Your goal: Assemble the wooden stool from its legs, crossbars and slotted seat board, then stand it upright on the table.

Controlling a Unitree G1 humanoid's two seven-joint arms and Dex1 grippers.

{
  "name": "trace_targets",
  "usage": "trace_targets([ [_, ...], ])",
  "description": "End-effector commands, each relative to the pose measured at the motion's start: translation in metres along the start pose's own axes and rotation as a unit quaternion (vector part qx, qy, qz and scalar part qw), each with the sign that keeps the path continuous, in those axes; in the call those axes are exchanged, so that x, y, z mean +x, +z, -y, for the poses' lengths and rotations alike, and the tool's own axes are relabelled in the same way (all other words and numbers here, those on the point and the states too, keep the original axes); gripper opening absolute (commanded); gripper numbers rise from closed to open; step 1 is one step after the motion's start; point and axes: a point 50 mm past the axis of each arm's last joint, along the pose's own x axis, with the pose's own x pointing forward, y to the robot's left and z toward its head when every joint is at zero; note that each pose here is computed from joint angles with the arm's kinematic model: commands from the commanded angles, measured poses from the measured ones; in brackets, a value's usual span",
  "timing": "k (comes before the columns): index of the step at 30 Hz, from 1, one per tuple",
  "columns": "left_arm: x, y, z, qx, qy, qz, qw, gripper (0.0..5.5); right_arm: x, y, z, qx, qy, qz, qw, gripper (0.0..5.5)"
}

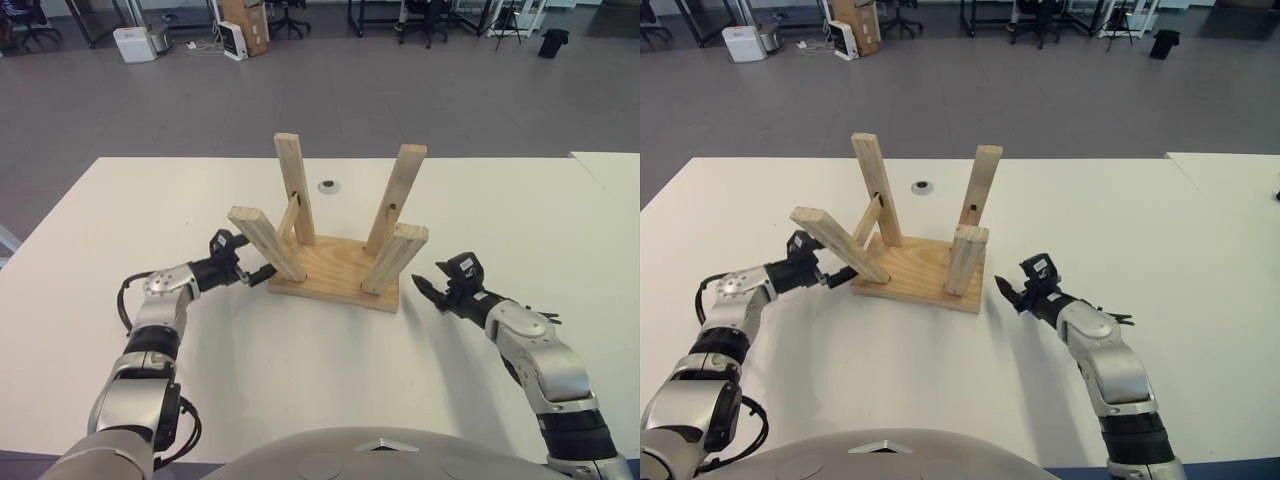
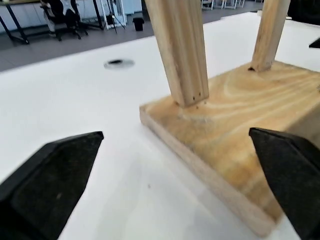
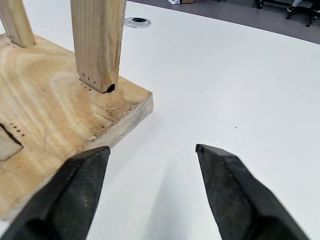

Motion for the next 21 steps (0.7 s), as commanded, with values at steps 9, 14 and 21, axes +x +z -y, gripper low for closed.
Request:
trace_targets([
  [9, -0.005, 0.000, -0.015, 0.007, 0.038, -0.072, 0.997, 5.38, -0.004, -0.018, -0.024, 0.005, 0.020, -0.025, 0.999, 3.24],
  [14, -0.004, -0.006, -0.004, 0.005, -0.009, -0.081, 0.997, 5.38, -0.006, -0.024, -0.032, 0.000, 0.030, -0.032, 0.999, 3.24],
  [21, 0.011, 0.005, 0.023, -0.006, -0.073, -0.051, 0.996, 5.38, -0.001, -0.016, -0.056, -0.028, 0.102, -0.023, 0.994, 3.24],
])
